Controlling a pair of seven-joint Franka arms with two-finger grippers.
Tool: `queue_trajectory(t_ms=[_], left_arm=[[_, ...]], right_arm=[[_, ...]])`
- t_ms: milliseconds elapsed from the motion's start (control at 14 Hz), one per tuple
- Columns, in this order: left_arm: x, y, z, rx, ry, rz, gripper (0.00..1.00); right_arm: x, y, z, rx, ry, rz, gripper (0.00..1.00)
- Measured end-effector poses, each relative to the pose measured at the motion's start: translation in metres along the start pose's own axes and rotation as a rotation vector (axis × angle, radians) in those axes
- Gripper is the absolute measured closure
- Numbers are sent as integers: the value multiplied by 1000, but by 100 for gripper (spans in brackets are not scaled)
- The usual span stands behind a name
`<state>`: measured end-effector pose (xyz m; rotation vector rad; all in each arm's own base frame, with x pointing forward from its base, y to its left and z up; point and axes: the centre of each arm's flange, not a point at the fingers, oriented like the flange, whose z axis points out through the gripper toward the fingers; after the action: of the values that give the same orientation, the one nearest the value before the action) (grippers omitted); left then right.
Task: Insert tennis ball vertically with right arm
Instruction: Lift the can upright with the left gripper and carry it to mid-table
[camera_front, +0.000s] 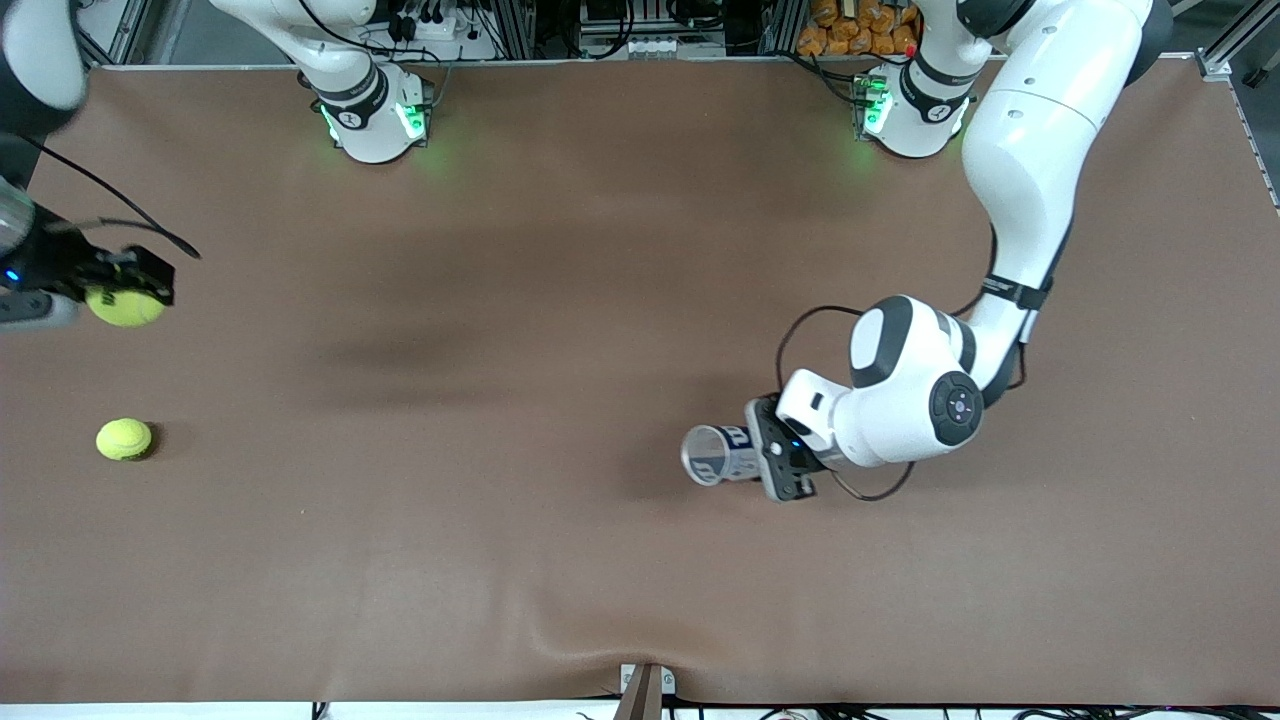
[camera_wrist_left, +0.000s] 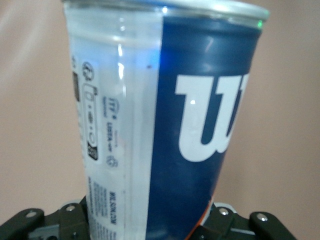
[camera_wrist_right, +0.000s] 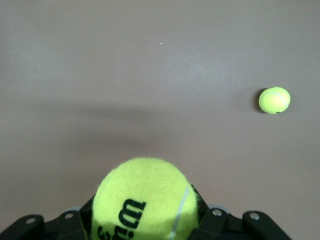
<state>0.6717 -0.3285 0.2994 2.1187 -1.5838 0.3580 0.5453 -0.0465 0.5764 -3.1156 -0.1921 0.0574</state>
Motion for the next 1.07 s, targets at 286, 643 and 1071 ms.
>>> queue_trajectory(t_ms=[286, 643, 1071], left_arm=[[37, 19, 3, 27, 155, -41, 26], [90, 69, 43, 117, 248, -135, 25], [114, 123, 114, 187, 426, -315, 26]], right_arm=[[4, -26, -34, -5, 22, -49, 34], [10, -29, -25, -2, 6, -64, 34], [10, -29, -26, -3, 9, -66, 34]])
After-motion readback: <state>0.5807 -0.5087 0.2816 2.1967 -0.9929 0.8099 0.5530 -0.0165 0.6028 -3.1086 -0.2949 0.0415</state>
